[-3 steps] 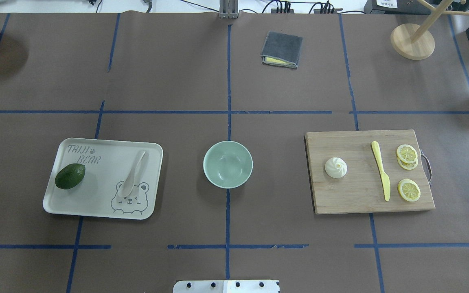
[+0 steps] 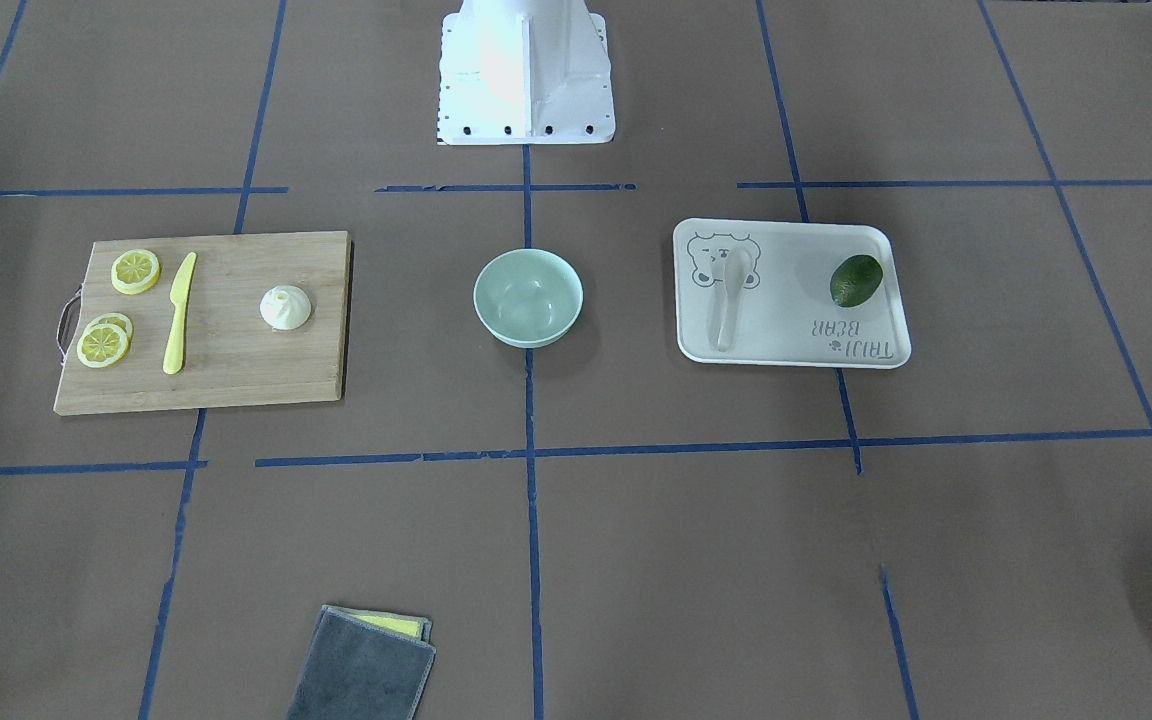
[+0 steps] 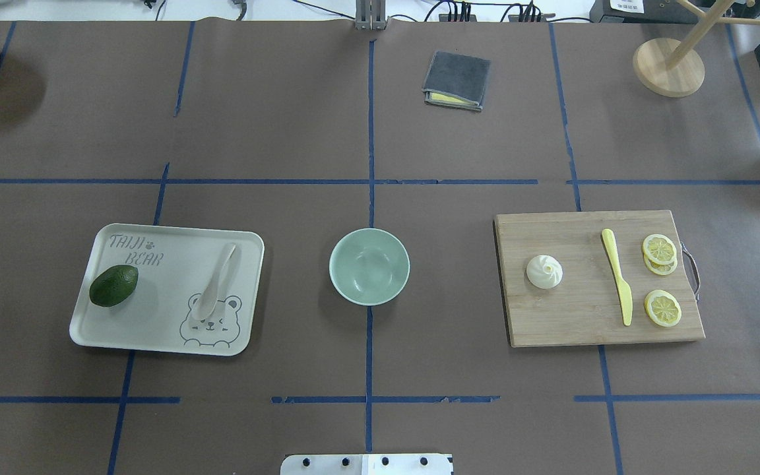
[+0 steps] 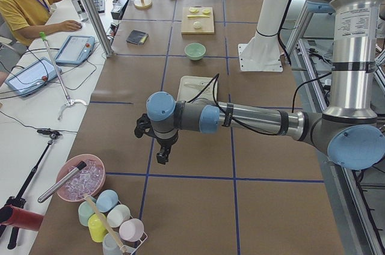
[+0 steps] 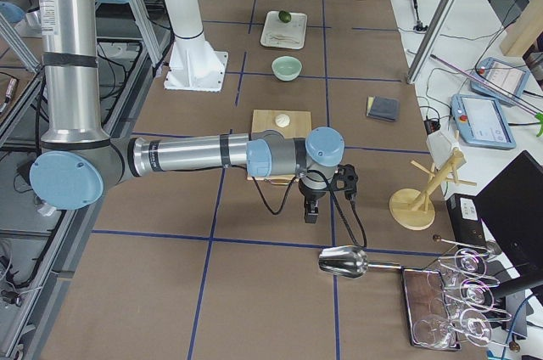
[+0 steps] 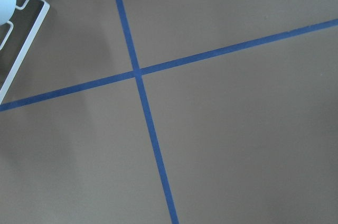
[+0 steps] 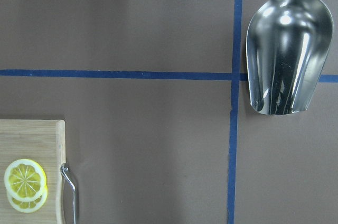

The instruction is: Put spoon and bun in bowl

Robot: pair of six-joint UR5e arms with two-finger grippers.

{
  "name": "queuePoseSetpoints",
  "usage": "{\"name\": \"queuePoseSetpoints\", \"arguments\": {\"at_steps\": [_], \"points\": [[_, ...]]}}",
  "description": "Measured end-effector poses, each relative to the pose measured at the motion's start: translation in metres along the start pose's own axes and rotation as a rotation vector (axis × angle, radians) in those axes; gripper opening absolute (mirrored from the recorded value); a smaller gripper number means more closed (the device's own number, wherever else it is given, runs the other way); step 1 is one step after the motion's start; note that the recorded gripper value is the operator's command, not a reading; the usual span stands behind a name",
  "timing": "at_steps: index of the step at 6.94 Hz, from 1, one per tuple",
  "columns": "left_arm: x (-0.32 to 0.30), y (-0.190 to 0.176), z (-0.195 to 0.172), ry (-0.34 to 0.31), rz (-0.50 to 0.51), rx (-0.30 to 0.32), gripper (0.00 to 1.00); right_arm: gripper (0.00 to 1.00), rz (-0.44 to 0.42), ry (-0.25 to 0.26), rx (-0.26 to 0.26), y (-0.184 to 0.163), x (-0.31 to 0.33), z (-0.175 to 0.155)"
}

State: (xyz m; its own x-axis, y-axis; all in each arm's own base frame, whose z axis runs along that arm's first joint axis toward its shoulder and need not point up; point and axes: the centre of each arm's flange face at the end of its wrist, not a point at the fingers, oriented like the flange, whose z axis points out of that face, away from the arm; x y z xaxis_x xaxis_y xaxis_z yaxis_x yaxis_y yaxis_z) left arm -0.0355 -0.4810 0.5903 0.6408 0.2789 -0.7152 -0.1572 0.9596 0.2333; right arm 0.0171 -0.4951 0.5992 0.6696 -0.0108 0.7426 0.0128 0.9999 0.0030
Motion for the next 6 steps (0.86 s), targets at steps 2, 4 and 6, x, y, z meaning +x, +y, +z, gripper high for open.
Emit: {"name": "queuePoseSetpoints", "arguments": {"at_steps": [2,4,6], "points": [[0.005,-0.003,-0.003,-0.001,0.024,0.012,1.0,1.0,0.006,-0.003,-0.003,0.001,0.001,0.001],[0.006,-0.002,0.002,0.015,0.077,0.049,1.0,1.0,0.008,-0.006,-0.011,0.002,0.003,0.005],[0.058,-0.019,0.022,0.142,0.185,0.086,1.0,1.0,-0.004,-0.024,-0.013,0.002,-0.003,0.006]]}}
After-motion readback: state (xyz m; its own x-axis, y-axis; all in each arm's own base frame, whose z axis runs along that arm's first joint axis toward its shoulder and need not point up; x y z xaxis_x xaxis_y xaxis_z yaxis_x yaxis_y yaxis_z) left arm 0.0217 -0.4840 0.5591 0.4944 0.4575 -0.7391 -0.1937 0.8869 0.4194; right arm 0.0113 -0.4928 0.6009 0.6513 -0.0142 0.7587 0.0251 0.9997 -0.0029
